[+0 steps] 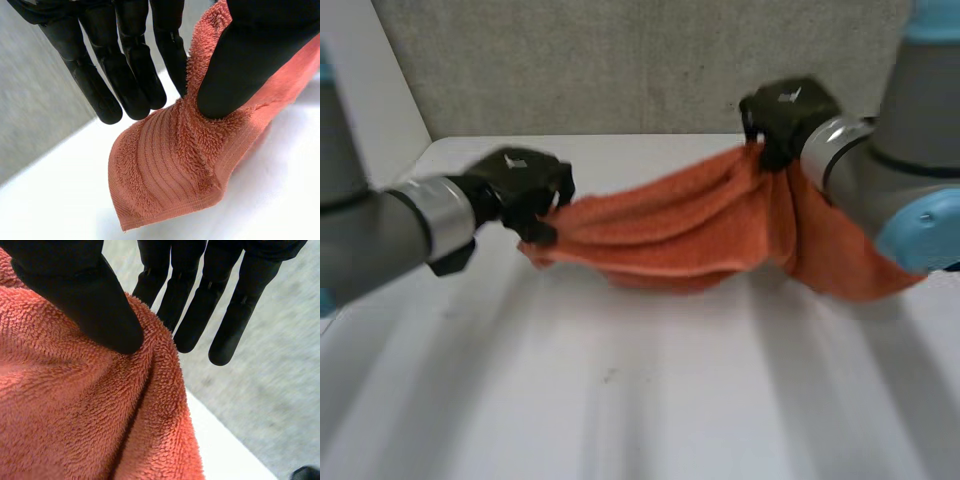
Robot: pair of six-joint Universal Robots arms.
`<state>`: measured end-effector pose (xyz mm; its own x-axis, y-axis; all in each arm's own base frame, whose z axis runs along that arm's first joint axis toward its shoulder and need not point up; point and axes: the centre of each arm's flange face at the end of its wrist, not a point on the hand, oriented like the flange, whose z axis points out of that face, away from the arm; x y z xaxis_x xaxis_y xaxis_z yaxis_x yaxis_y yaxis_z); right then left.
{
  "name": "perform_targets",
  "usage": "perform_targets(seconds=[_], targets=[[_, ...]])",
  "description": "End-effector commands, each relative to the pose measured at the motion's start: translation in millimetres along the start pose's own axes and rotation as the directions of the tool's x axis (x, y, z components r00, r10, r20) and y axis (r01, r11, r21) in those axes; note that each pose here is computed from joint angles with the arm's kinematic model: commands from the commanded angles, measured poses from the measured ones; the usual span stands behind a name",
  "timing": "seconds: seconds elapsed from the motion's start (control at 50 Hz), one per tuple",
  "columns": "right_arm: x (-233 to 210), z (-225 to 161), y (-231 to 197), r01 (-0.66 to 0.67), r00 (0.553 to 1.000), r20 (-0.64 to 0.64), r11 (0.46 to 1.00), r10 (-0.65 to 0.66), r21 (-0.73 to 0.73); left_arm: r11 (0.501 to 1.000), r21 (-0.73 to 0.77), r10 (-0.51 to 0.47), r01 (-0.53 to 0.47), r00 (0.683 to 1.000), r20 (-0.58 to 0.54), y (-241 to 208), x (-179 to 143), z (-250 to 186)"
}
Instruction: Fold the laundry.
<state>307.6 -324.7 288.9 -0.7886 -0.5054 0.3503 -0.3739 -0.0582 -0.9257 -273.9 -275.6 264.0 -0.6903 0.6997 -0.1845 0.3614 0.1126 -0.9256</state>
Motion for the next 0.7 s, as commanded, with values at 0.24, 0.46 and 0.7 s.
perform_targets(seconds=[0.24, 0.46, 0.7], targets=[[-29, 96, 113, 0.248, 0.965, -0.103, 0.968, -0.242, 0.043, 0.998, -0.057, 0.046, -0.041, 0.995, 0.089, 61, 8, 110], [22, 62, 57, 0.103, 0.97, -0.229, 0.99, -0.08, 0.092, 0.997, 0.029, 0.06, -0.066, 0.982, 0.177, 12, -10, 73], [11, -31, 83, -0.033, 0.999, 0.001, 0.947, 0.035, -0.321, 0.99, -0.082, 0.116, -0.114, 0.993, 0.027, 54, -5, 49]])
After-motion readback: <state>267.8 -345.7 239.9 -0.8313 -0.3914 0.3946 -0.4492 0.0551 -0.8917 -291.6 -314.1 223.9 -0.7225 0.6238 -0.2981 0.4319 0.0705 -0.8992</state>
